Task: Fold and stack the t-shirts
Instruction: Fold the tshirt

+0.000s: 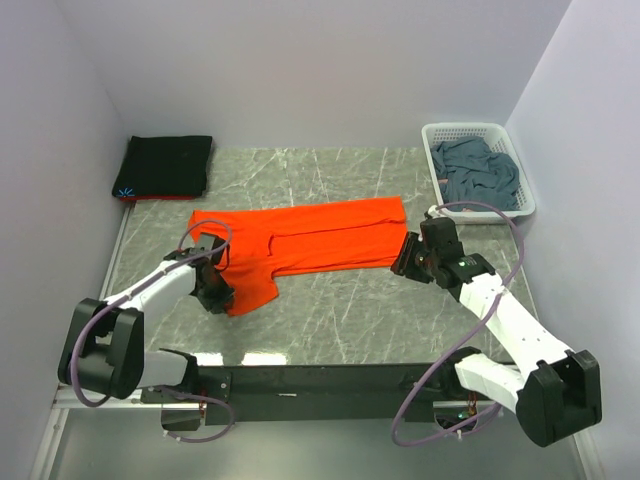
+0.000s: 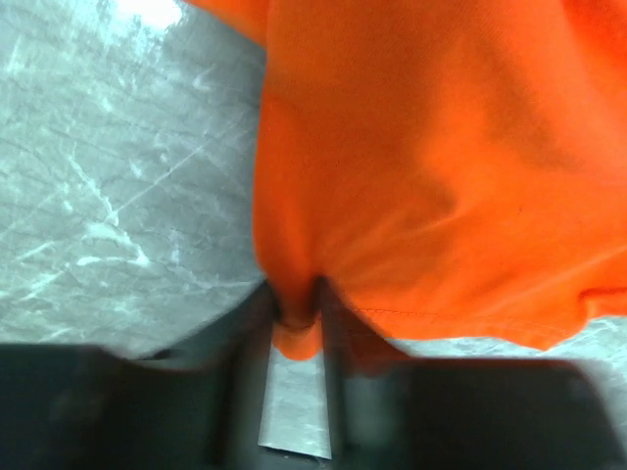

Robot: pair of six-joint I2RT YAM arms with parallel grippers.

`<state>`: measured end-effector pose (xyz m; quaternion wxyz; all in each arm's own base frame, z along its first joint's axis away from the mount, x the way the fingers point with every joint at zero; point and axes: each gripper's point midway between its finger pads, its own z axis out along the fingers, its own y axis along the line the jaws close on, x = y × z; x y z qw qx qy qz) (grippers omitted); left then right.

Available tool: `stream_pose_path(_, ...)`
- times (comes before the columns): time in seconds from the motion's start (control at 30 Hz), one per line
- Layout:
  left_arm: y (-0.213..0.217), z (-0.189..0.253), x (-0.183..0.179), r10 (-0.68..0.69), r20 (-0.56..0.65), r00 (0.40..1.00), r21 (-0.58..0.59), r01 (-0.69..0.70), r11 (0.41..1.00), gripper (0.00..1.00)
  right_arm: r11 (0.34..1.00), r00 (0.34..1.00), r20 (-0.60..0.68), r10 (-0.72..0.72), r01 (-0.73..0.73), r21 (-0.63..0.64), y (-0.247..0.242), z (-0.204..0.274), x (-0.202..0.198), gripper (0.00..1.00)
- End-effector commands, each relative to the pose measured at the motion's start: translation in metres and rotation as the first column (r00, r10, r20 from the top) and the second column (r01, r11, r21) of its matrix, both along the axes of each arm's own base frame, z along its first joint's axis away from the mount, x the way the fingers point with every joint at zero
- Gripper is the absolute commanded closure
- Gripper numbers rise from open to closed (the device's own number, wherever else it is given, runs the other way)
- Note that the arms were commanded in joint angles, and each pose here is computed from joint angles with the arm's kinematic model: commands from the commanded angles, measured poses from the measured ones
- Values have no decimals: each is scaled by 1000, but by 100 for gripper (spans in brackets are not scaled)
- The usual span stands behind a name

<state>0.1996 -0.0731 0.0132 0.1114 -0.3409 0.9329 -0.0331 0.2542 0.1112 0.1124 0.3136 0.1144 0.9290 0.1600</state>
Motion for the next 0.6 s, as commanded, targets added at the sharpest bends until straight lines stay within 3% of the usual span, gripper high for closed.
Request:
stream_pose_path(0.0, -4, -8, 5, 21, -1, 1000, -3, -21, 1000, 79, 1000, 1000, 11, -1, 1, 18, 3, 0, 0, 53)
stream_pose_path(0.07, -4, 1, 13, 16, 23, 1000, 4, -16, 1000, 96, 1000, 1000, 6, 2, -2, 18, 4, 0, 1, 53)
stream_pose_path(0.1, -6, 14, 27, 9, 61, 998, 2, -9, 1000, 99, 1000, 1000, 7, 2, -2, 17, 4, -1, 1, 53)
stream_pose_path(0.27, -9, 64, 80, -12, 171, 985, 36, 6, 999, 99, 1000, 1000, -2, 6, -6, 9, 4, -1, 3, 53)
stream_pose_path(0.57, -1, 89, 167, -32, 221, 975, 56, 20, 998, 99, 1000, 1000, -10, 27, -27, -13, 2, 1, 0, 53)
